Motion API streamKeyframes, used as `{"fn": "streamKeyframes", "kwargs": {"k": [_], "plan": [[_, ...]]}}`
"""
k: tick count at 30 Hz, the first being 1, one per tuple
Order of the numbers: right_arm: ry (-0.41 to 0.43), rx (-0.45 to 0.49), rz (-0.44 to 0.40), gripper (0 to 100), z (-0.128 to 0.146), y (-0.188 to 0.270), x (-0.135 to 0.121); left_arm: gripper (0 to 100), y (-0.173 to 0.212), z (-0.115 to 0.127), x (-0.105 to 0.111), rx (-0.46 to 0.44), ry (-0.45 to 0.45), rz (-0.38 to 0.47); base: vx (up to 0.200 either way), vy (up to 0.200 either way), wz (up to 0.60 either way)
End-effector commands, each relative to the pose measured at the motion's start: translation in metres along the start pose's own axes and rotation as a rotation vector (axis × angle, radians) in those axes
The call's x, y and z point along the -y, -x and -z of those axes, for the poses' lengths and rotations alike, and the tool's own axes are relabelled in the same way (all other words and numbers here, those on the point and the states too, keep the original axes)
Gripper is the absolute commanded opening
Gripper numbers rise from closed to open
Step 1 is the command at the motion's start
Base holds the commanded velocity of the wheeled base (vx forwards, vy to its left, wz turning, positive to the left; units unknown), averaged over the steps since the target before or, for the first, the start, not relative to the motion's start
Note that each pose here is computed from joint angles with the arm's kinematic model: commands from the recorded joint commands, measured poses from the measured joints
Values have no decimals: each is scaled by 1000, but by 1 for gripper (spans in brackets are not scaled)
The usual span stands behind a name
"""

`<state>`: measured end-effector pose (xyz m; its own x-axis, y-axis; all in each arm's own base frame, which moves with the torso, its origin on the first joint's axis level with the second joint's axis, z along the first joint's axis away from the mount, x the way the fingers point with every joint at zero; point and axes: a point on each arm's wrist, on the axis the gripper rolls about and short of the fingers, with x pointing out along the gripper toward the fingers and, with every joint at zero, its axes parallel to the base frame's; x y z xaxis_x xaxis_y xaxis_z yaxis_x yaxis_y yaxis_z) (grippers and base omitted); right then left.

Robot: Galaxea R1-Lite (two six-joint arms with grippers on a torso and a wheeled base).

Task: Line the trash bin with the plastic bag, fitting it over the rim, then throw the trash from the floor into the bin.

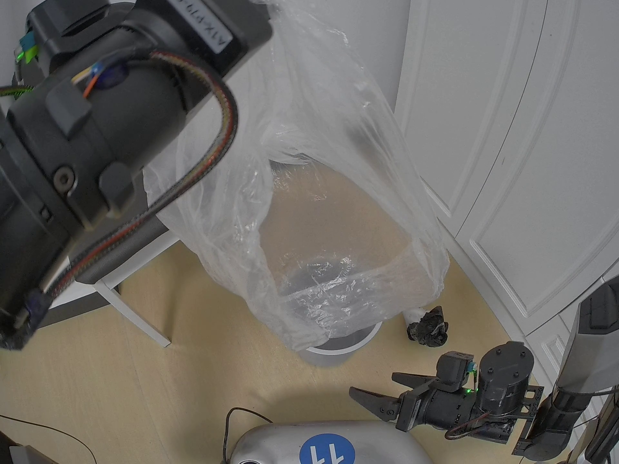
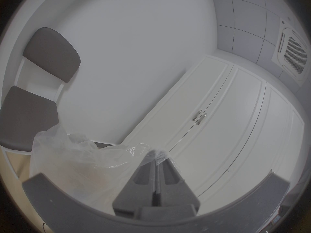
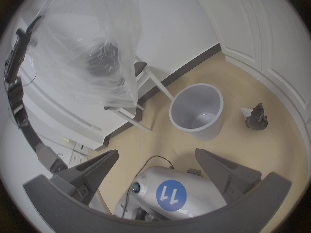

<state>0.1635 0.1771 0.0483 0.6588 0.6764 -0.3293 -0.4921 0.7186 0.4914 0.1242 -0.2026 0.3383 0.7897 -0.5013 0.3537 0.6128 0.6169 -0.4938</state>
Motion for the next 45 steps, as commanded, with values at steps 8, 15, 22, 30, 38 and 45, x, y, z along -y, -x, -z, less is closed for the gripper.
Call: {"fn": "streamKeyframes", "kwargs": {"k": [8,15,22,30,38,45], "plan": [[-187,168,-55,100,-29,-7,-14,0,2,3,5,7,10,24,0,0,0],[-249,188,-97,100,-34,-13,-22,0,3,12,17,2,40,60,0,0,0],[-249,197,-128,100,-33,-33,-31,0,-3,27,21,4,43,44,0,0,0],[-259,242,-91,100,-38,-38,-27,0,0,21,24,34,65,58,0,0,0],[-253,209,-78,100,-29,-42,-26,0,1,16,23,54,57,60,0,0,0],[-248,182,-66,100,-21,-44,-25,0,-1,14,22,80,65,60,0,0,0]]}}
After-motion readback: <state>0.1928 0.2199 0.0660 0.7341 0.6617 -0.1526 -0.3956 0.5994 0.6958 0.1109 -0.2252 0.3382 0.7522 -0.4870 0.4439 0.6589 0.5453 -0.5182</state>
